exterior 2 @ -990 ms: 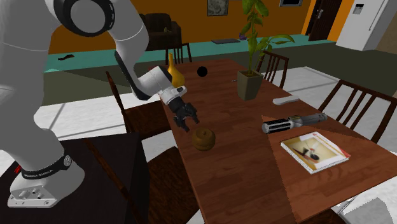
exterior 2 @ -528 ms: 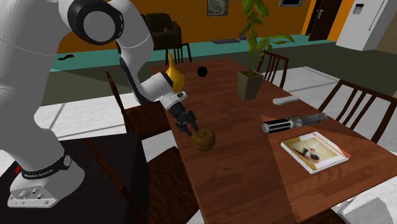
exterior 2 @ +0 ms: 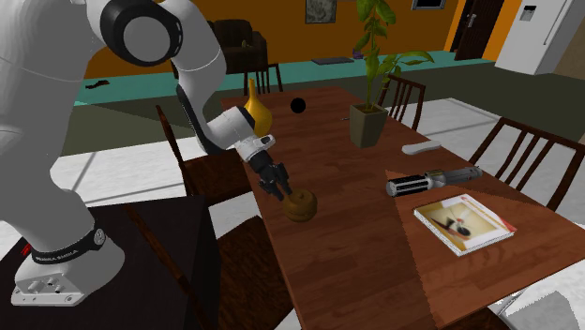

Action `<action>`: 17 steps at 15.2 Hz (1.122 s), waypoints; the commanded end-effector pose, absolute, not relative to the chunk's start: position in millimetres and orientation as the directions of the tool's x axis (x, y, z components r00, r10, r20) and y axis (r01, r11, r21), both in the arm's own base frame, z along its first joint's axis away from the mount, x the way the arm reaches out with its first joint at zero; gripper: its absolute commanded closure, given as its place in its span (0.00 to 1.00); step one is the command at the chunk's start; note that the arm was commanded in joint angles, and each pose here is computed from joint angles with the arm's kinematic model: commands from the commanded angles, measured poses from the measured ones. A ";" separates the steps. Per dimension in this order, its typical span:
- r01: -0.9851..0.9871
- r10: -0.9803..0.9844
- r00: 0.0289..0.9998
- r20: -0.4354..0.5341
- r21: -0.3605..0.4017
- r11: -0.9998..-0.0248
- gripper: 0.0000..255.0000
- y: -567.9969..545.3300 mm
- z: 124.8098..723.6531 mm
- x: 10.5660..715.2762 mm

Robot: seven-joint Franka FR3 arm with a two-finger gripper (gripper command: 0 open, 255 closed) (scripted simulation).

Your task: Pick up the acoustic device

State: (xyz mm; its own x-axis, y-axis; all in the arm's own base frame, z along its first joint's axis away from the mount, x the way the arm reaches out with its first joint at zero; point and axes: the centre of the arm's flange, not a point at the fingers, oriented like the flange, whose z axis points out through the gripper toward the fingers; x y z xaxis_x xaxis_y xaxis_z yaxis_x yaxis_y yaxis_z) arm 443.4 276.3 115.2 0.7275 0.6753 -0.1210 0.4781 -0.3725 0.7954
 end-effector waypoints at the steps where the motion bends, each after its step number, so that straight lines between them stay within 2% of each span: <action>1: 0.478 0.674 0.729 -0.123 0.795 -0.373 1.00 275.1 114.8 443.7; 17: 0.478 0.674 0.729 -0.123 0.795 -0.373 1.00 275.1 194.7 443.7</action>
State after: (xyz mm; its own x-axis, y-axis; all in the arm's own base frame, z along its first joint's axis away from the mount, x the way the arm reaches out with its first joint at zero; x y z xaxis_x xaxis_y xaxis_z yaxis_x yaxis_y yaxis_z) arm 443.6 275.2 192.1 0.7285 0.6740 -0.1226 0.4787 -0.3727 0.7949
